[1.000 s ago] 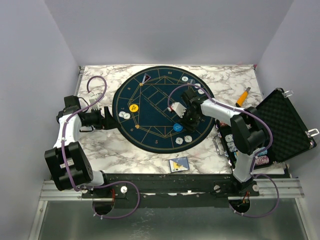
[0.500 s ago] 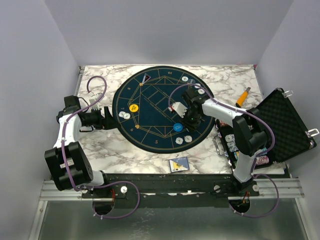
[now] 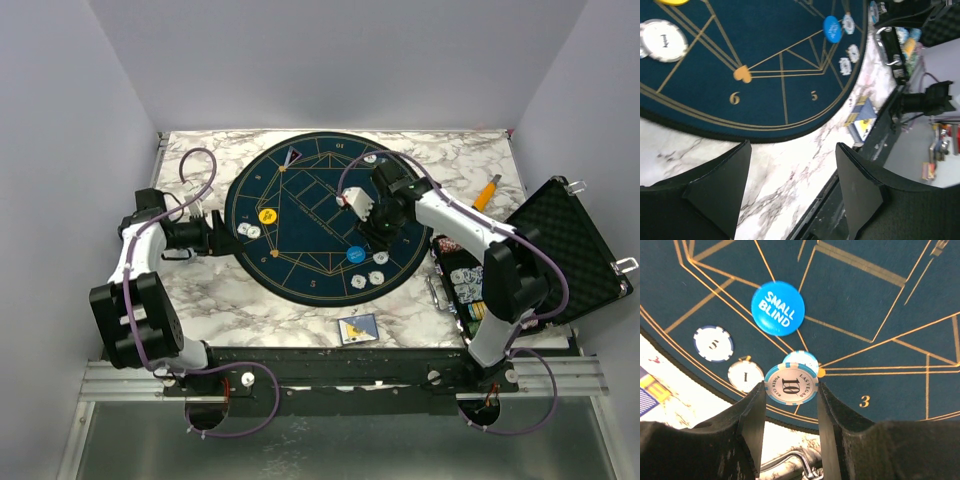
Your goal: Distribute texas hold em gaming equipment
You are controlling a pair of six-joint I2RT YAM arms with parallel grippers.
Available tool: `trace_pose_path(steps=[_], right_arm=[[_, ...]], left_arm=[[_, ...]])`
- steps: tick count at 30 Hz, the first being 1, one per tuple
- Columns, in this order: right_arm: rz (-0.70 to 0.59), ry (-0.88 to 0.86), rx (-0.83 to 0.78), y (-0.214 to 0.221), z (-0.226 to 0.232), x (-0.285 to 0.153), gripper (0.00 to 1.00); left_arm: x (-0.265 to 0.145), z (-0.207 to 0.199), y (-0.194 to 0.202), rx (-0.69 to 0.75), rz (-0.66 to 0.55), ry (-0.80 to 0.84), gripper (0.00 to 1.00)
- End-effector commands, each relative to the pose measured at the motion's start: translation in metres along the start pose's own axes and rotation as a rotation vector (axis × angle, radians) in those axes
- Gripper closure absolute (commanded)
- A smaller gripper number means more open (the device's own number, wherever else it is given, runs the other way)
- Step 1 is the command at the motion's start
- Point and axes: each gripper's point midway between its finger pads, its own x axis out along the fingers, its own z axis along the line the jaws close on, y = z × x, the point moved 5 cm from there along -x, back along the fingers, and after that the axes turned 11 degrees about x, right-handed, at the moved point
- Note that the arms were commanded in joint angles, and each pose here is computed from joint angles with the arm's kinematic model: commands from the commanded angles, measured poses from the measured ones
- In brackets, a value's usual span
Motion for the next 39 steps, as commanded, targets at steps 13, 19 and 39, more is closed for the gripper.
trace_pose_path(steps=[13, 19, 39], right_arm=[[-0.246, -0.191, -0.091, -0.069, 0.071, -0.023, 0.78], [-0.237, -0.196, -0.104, -0.075, 0.083, -0.011, 0.79], [-0.243, -0.203, -0.121, -0.084, 0.102, -0.005, 0.79]], left_arm=[[0.079, -0.045, -0.023, -0.194, 0.059, 0.525, 0.43], [0.116, -0.051, -0.015, -0.220, 0.096, 0.450, 0.45], [0.166, -0.099, -0.007, -0.266, 0.171, 0.538, 0.54]])
